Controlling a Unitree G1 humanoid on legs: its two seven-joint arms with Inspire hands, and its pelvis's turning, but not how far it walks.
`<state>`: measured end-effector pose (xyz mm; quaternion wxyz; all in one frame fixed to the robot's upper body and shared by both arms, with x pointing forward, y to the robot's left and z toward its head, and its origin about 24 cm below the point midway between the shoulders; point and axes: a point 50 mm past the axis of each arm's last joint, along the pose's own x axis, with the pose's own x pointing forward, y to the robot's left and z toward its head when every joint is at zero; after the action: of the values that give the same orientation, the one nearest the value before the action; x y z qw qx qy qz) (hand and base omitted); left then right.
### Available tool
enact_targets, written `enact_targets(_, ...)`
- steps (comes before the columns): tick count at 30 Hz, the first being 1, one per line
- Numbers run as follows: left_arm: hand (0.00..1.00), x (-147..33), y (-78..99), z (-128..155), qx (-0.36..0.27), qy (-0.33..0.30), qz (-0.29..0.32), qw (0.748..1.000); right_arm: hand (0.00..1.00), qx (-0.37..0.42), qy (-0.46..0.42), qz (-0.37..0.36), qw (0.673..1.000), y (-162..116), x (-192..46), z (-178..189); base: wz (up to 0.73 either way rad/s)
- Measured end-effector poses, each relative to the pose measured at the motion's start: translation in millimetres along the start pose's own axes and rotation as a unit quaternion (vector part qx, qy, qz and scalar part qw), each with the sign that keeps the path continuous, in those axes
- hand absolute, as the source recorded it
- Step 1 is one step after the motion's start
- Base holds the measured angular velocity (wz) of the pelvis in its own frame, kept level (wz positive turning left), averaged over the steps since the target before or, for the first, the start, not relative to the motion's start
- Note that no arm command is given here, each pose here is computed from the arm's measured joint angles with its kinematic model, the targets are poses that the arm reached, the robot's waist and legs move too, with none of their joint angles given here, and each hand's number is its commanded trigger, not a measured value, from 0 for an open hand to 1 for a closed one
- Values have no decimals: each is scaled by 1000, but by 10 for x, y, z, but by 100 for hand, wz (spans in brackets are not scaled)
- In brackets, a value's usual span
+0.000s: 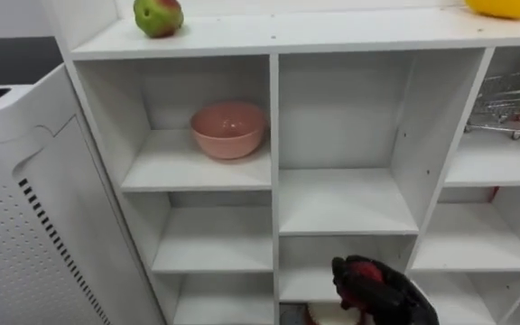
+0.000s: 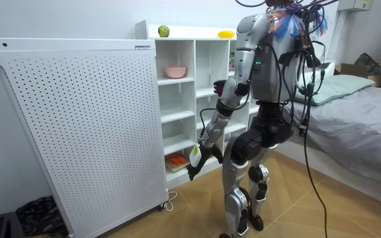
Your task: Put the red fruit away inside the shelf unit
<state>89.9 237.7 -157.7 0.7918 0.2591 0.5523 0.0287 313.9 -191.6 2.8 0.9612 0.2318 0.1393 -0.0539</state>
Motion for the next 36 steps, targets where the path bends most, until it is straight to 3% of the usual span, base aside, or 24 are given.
enact_targets(8,0,-12,-49,26,30,-10,-2,1000,100,175,-2,-26,984,-127,21,-5,3)
enact_targets(15,0,-18,-52,208,4,-37,9,999,100,298,-27,-38,954,-151,145,234,10)
enact_targets(36,0,-52,-85,412,-9,-74,21,997,100,408,-142,-44,901,-167,297,1311,12)
